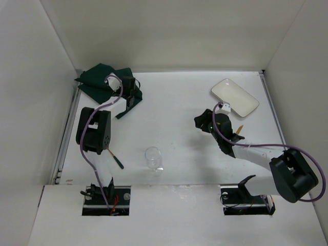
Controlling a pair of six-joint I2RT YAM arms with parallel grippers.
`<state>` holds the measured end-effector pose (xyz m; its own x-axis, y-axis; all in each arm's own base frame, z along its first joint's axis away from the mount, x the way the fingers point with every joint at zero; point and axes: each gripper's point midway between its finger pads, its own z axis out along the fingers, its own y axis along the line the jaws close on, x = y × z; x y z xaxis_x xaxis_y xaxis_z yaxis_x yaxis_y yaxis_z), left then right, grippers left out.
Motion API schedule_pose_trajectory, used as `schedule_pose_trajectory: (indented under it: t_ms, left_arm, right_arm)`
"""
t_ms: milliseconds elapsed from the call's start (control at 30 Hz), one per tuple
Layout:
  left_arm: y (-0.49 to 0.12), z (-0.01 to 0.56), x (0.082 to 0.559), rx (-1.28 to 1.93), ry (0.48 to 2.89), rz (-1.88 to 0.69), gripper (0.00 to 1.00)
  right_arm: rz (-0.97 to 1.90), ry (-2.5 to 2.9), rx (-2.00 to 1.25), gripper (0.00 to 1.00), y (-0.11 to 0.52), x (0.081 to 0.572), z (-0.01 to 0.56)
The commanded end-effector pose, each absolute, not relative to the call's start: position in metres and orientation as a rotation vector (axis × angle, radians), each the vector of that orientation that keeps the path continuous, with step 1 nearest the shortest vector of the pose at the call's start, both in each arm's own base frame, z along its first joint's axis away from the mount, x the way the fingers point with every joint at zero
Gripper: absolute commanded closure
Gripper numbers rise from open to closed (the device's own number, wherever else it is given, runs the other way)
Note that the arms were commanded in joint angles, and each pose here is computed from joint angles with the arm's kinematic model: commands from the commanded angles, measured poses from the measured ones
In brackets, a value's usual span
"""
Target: Set the dinner table for one person
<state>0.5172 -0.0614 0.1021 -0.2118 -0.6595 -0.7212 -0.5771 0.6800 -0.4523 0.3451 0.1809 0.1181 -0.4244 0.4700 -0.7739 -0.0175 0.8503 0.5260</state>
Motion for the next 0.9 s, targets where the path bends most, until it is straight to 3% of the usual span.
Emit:
schedule_pose_trajectory:
  t_ms: [0,233,333,400,500,867]
  left_arm:
    - [-0.066,0.101,0.534,-0.962,1.898,-0.102,0.51]
    - [-0.082,0.071,0.566,-0.945,1.94,-0.131,0.52]
    - [-0.098,0.051,0.565,-0.925,2.003,-0.211,0.66]
    - [-0.105,0.039,0.555,-0.909,2.011,-0.257,0.79]
    - [-0.122,0.028,0.539,-0.868,2.033,-0.347,0.89]
    - [-0.191,-0.01,0.431,-0.652,2.306,-0.493,0.97]
  right_arm:
    - [0.597,1.885,0.325,0.43,0.187,0.356,0.138]
    - [0.611,1.923,0.284,0.43,0.201,0.356,0.131]
    - [0.613,1.933,0.274,0.43,0.204,0.357,0.129]
    - [0.613,1.928,0.273,0.43,0.203,0.356,0.131]
    - [0.616,1.93,0.277,0.43,0.203,0.355,0.129]
    - [0.607,1.924,0.278,0.43,0.201,0.355,0.131]
